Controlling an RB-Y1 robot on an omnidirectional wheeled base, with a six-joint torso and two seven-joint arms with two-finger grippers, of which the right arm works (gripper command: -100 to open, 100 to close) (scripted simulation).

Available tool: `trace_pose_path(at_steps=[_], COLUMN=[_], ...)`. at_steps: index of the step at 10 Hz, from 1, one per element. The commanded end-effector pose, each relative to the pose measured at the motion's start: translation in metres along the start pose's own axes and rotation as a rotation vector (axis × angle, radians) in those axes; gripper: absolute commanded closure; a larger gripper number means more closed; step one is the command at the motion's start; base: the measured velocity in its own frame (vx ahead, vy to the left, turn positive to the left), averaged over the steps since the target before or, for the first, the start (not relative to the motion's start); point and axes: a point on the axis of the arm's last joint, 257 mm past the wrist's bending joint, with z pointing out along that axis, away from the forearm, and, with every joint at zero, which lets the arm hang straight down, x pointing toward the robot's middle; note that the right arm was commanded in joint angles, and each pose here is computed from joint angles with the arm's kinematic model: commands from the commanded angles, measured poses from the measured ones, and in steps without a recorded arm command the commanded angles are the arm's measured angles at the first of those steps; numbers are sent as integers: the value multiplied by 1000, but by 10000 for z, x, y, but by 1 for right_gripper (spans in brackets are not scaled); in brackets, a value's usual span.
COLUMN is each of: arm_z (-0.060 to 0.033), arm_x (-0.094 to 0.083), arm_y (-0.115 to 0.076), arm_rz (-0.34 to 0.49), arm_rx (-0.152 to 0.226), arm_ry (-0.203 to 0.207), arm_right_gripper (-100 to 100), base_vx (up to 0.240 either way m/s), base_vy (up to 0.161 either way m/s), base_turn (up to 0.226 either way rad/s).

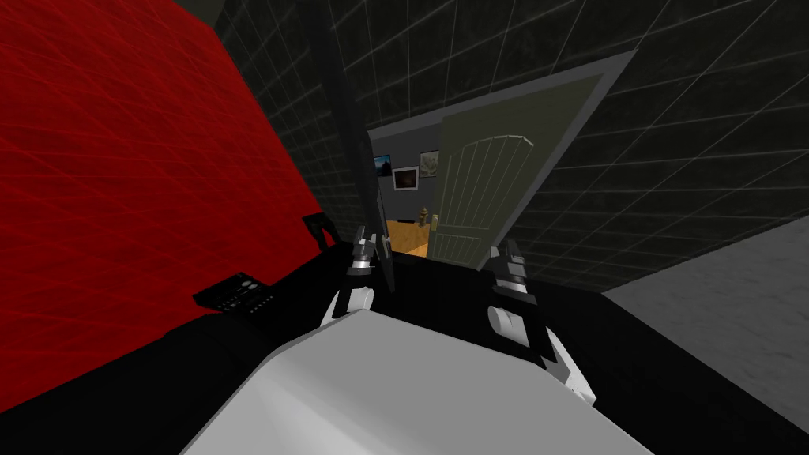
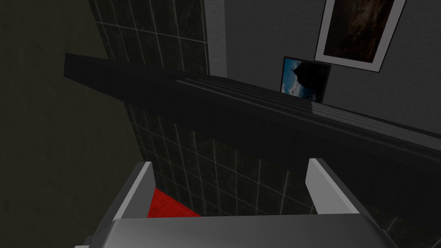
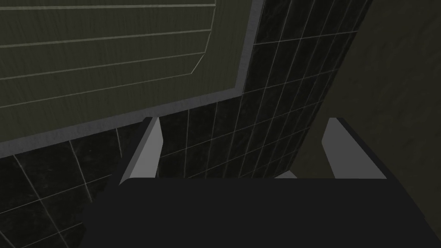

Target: Pull the door open

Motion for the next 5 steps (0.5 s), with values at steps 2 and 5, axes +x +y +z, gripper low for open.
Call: trace_pose_path(at_steps=[2,5], arm_z=[24,58], arm_x=[-26,-88], arm_y=[-179,-416], arm_rz=[-13,-30], arm_rx=[29,71], arm_ry=[-10,-25], arm_right_gripper=[-100,-100], base_vx=[43,46], base_vy=[-40,-49], base_turn=[51,85])
